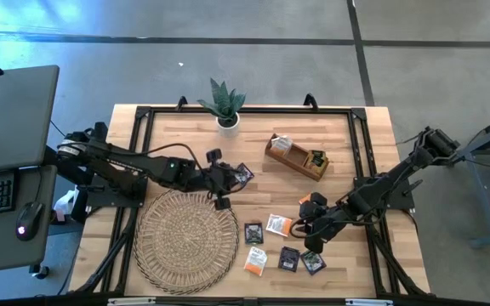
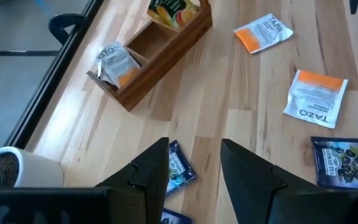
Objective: Pick & Place Tea
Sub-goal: Put the white tea bag into the left section of the wooden organizer
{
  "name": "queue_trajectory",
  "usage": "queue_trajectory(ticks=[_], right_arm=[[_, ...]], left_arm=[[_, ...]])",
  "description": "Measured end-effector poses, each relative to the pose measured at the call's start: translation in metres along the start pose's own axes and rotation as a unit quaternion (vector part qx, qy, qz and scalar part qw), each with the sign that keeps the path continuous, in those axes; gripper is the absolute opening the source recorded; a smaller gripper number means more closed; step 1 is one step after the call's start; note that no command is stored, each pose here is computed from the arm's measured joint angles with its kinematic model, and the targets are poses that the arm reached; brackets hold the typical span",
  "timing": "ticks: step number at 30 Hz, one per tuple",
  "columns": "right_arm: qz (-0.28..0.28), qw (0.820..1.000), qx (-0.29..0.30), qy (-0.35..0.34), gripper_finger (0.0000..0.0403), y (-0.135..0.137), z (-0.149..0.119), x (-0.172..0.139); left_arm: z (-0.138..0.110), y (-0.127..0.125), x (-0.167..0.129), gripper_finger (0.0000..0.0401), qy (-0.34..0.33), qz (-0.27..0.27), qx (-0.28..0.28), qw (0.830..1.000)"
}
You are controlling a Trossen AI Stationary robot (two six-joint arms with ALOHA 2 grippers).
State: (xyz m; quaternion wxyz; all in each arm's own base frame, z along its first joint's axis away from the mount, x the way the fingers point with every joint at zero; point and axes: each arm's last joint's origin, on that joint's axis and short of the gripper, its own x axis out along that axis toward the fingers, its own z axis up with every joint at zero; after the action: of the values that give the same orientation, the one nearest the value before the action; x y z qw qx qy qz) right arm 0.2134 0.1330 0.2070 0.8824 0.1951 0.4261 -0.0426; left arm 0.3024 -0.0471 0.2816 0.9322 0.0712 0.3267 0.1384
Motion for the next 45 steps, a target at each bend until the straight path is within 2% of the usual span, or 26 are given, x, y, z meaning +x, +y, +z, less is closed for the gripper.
queue_trajectory(ticks=[8,14,22,25,29,32,38,42,45], right_arm=[[0.000,1.000,0.000,0.000,0.0094,0.000,0.000,0.000],[0.000,1.000,0.000,0.000,0.0094,0.000,0.000,0.000],[0.000,1.000,0.000,0.000,0.0094,0.000,0.000,0.000],[0.000,1.000,0.000,0.000,0.0094,0.000,0.000,0.000],[0.001,1.000,-0.002,-0.001,0.0094,0.000,0.000,0.000],[0.001,0.999,-0.051,-0.001,0.0094,0.000,0.000,0.000],[-0.001,0.992,-0.127,-0.005,0.0094,0.000,0.001,0.000],[-0.036,0.984,-0.167,-0.048,0.0094,-0.001,0.005,0.000],[-0.039,0.978,-0.191,-0.075,0.0094,0.001,0.009,0.000]], left_arm=[[0.000,0.000,0.000,0.0143,0.000,-0.001,0.000,1.000],[0.001,-0.004,0.003,0.0143,-0.002,-0.039,0.004,0.999],[0.001,-0.014,0.007,0.0143,-0.009,-0.164,0.064,0.984],[-0.001,-0.017,0.011,0.0143,-0.003,-0.182,0.084,0.980],[-0.005,-0.018,0.019,0.0143,0.016,-0.150,0.065,0.986],[-0.006,-0.017,0.021,0.0143,0.023,-0.118,0.036,0.992],[-0.006,-0.017,0.021,0.0143,0.024,-0.116,0.034,0.992],[-0.007,-0.017,0.021,0.0143,0.027,-0.115,0.032,0.992],[-0.008,-0.017,0.021,0.0143,0.034,-0.114,0.026,0.993]])
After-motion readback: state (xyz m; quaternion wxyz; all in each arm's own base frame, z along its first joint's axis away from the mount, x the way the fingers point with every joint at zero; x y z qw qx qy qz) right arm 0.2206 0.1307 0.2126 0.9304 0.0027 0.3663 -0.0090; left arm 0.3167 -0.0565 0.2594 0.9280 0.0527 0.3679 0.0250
